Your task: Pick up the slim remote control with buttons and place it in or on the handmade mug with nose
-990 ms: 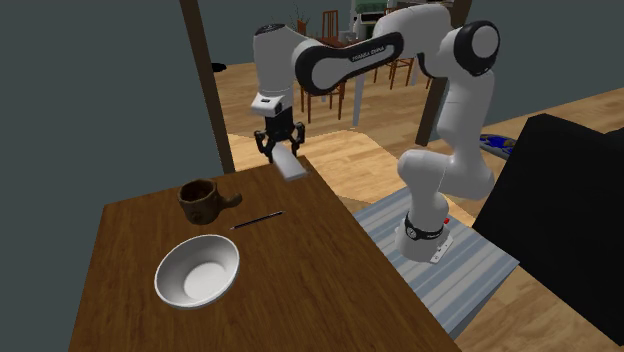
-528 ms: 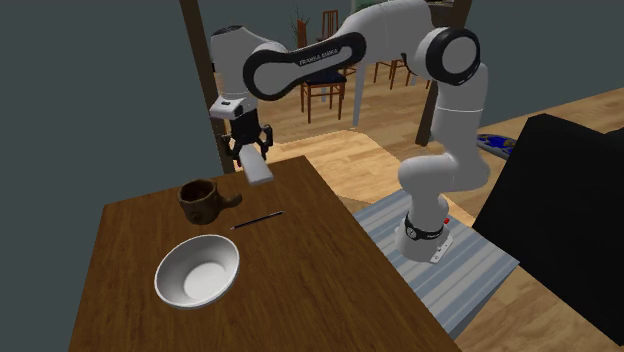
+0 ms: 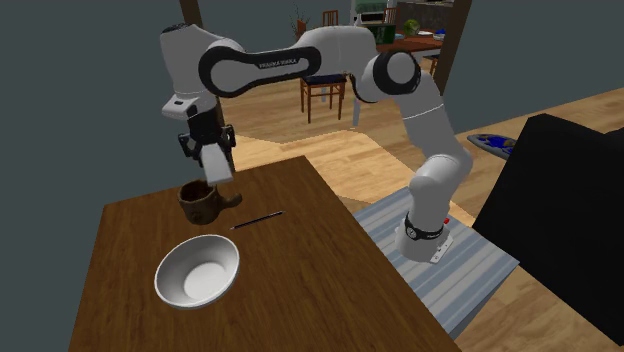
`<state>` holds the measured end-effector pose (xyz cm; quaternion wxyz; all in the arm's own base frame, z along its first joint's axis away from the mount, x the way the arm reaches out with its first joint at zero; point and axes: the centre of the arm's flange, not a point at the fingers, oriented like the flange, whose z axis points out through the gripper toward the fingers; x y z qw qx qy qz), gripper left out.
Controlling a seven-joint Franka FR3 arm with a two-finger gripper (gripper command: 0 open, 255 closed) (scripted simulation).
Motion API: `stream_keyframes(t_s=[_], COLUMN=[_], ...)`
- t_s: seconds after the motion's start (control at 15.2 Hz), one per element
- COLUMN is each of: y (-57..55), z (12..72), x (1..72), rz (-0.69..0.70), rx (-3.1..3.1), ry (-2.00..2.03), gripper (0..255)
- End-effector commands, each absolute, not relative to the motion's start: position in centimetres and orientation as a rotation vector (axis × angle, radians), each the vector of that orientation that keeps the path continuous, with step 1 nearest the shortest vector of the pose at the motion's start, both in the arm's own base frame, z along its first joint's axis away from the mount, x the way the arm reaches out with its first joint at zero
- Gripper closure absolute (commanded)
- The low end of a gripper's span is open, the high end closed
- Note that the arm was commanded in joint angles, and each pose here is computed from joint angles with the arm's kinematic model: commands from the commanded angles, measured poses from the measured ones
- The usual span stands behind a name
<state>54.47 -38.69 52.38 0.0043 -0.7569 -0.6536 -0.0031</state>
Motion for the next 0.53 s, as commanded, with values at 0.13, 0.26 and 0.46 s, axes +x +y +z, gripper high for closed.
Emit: stream_keyframes(t_s=[0.13,0.26,0.46], y=[-40.0,-40.0,-40.0], z=[51.1,50.0,48.4], x=[58.1,58.1,58.1], rz=[-0.001,-0.001,-0.001], rx=[-2.372,-2.372,-2.372], ry=[-2.043,-2.043,-2.043], gripper=[255,255,255])
